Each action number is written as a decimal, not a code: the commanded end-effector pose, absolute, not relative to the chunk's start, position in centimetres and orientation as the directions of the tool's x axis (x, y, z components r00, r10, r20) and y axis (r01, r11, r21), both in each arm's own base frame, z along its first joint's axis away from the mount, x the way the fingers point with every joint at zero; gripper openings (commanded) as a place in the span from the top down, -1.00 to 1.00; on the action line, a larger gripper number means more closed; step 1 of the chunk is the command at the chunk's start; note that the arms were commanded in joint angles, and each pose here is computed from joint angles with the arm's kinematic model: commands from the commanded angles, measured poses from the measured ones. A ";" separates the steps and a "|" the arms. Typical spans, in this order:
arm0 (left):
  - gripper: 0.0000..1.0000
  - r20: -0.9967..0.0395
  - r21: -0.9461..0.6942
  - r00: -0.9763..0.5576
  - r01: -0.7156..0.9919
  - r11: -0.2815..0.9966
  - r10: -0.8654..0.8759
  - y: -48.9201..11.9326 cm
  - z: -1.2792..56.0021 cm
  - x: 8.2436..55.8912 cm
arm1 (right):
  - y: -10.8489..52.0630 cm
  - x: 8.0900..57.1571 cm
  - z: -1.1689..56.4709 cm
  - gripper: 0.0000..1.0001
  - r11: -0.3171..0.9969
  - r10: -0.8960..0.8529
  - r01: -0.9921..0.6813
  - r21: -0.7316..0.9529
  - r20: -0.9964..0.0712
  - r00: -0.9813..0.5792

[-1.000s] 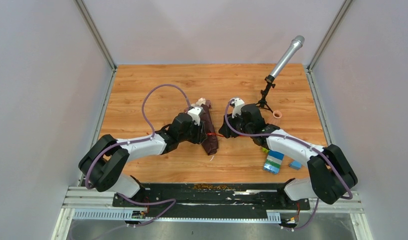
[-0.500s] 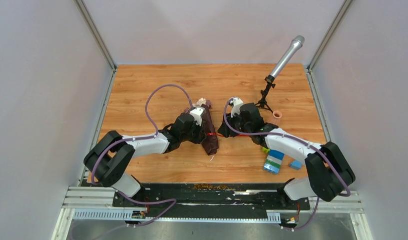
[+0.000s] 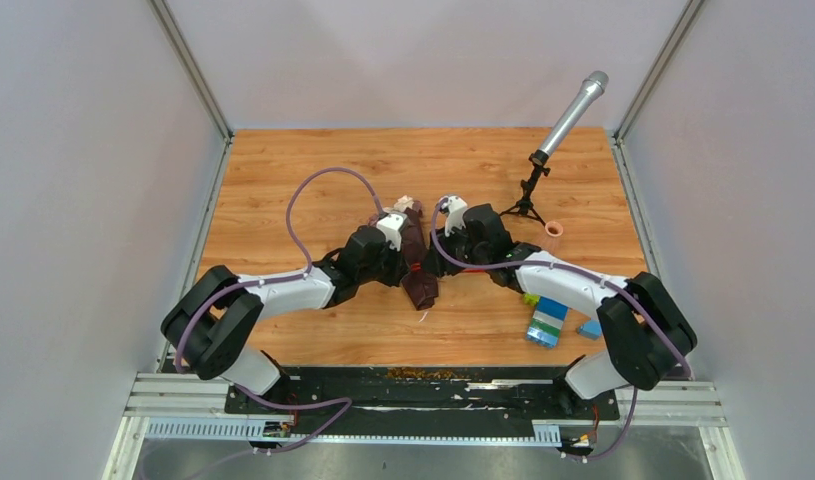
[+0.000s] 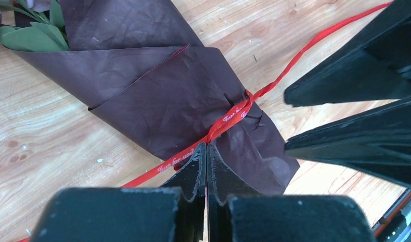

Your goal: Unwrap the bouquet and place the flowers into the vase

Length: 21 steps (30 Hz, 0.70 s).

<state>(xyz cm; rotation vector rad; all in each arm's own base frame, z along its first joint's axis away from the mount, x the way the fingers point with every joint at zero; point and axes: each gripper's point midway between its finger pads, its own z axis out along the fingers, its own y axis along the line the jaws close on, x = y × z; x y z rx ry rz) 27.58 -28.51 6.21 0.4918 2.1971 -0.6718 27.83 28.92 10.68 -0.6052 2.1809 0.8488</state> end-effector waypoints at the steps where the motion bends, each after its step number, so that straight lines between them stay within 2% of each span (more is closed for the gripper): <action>1: 1.00 -0.825 -0.297 -0.558 0.554 0.778 0.082 -28.8 8.8 28.4 | 30.6 28.9 11.8 0.28 0.664 -0.168 -0.654 0.361 -0.781 -0.602; 11: 1.00 -0.819 -0.304 -0.569 0.539 0.786 0.074 -28.5 8.6 28.3 | 30.5 30.0 9.9 0.25 0.734 -0.192 -0.613 0.294 -0.775 -0.602; 17: 1.00 -0.800 -0.330 -0.600 0.415 0.848 -0.018 -26.8 8.4 28.6 | 29.6 31.1 9.0 0.25 0.792 -0.187 -0.560 0.243 -0.777 -0.601; 21: 1.00 -0.791 -0.375 -0.608 0.387 0.842 -0.073 -26.7 8.8 28.3 | 29.4 31.2 8.4 0.24 0.800 -0.196 -0.554 0.231 -0.772 -0.605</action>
